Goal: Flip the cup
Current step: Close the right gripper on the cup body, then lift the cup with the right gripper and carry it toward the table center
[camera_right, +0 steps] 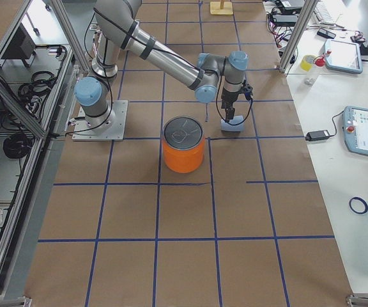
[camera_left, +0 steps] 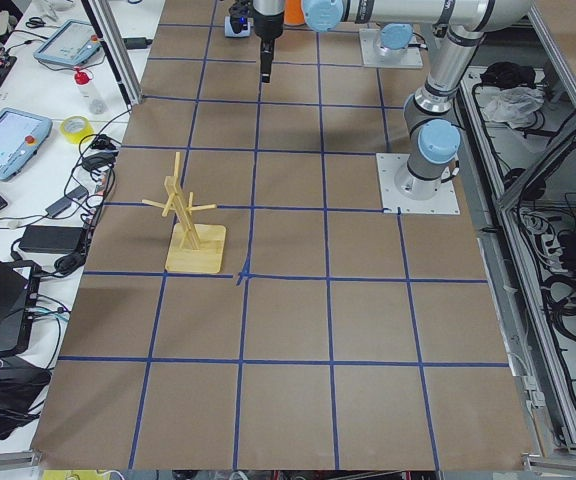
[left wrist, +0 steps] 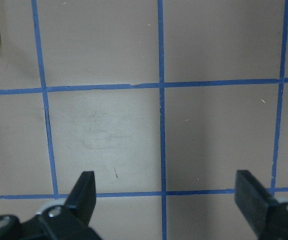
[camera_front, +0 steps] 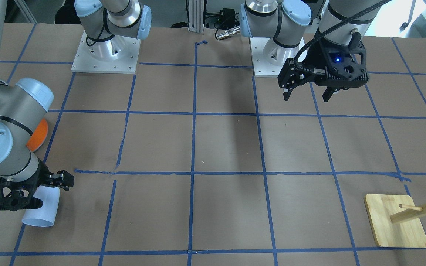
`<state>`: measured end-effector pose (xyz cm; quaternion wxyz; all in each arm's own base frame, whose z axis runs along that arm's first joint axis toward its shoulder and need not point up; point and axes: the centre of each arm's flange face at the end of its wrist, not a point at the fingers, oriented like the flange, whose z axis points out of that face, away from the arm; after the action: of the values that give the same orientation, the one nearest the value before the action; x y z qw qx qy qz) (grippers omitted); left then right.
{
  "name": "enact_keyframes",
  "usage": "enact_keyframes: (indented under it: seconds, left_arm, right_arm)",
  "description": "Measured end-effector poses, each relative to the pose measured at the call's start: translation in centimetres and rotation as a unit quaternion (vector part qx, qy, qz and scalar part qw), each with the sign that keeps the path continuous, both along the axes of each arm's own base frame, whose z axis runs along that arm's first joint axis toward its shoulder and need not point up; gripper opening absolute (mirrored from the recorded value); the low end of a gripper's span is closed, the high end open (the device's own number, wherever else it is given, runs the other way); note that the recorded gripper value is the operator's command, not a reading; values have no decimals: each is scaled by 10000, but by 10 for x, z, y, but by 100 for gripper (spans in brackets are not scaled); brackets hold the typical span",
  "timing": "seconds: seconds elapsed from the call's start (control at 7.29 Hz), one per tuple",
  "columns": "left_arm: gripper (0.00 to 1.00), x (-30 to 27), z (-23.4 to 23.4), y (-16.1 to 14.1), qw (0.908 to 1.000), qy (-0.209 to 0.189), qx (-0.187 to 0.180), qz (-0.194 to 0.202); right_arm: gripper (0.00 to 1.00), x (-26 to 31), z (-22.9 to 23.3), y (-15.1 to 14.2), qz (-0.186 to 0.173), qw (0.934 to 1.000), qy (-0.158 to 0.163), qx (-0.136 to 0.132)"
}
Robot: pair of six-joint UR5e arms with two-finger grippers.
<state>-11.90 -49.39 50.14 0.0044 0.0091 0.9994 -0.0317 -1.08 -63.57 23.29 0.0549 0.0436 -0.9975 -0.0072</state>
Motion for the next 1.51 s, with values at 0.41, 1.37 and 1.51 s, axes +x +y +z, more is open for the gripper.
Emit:
enact_keyframes:
  seconds: [0.41,1.37,1.51]
  left_arm:
    - [100,0,-1,0,10000,-1,8,-8]
    - [100,0,-1,0,10000,-1,12,-10]
    - [100,0,-1,0,10000,-1,10,-10]
  right_arm:
    - [100,-5,-30,-10,92,9999,22,-86]
    - [54,-15,-46,-27,-334,9983,60,-472]
    - [40,-15,-48,-29,-376,9979,67,-525]
